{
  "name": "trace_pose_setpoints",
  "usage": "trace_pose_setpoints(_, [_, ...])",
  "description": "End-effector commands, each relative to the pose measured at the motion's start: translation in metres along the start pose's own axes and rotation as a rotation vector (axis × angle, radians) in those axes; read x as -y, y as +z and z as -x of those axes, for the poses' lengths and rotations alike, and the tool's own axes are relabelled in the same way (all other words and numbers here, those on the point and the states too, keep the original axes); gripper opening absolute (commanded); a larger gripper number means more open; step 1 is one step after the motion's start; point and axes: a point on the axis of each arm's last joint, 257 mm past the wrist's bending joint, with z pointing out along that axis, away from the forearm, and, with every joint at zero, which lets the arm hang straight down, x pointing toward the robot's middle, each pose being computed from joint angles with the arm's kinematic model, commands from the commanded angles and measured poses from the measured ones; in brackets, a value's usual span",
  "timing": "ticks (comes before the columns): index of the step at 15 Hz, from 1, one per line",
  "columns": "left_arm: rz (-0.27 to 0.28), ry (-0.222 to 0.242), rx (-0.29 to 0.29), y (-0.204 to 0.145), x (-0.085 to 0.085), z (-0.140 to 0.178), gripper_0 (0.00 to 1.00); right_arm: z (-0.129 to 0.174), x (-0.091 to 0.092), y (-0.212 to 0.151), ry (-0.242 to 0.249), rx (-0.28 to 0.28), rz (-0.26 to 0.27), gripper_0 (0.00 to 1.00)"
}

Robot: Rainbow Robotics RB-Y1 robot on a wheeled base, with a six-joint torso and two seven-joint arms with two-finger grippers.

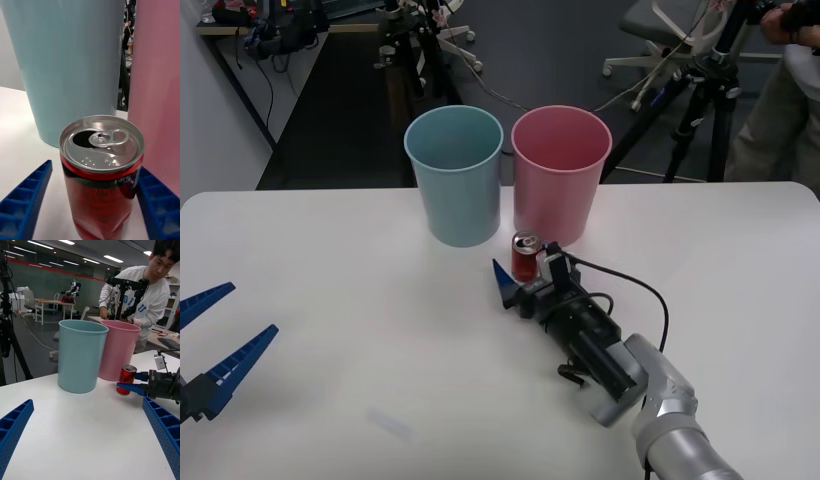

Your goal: Grasp the object on the table and drop it into the matching bin: aluminum can to the light blue bin, PET bottle to the pink bin.

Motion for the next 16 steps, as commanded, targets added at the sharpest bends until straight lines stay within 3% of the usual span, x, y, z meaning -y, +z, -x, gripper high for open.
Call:
trace_pose_setpoints(1, [0.000, 0.000, 0.000, 0.000, 0.000, 0.000, 1.00, 0.000, -0.001, 0.000, -0.006, 0.002, 0.003, 0.00])
trace_pose_setpoints(9, [0.000, 0.000, 0.000, 0.000, 0.000, 0.000, 1.00, 0.002, -0.001, 0.000, -0.010, 0.008, 0.005, 0.00])
trace_pose_setpoints(16, [0.000, 0.000, 0.000, 0.000, 0.000, 0.000, 1.00, 0.033, 0.002, -0.027, -0.047, 0.092, -0.016, 0.00])
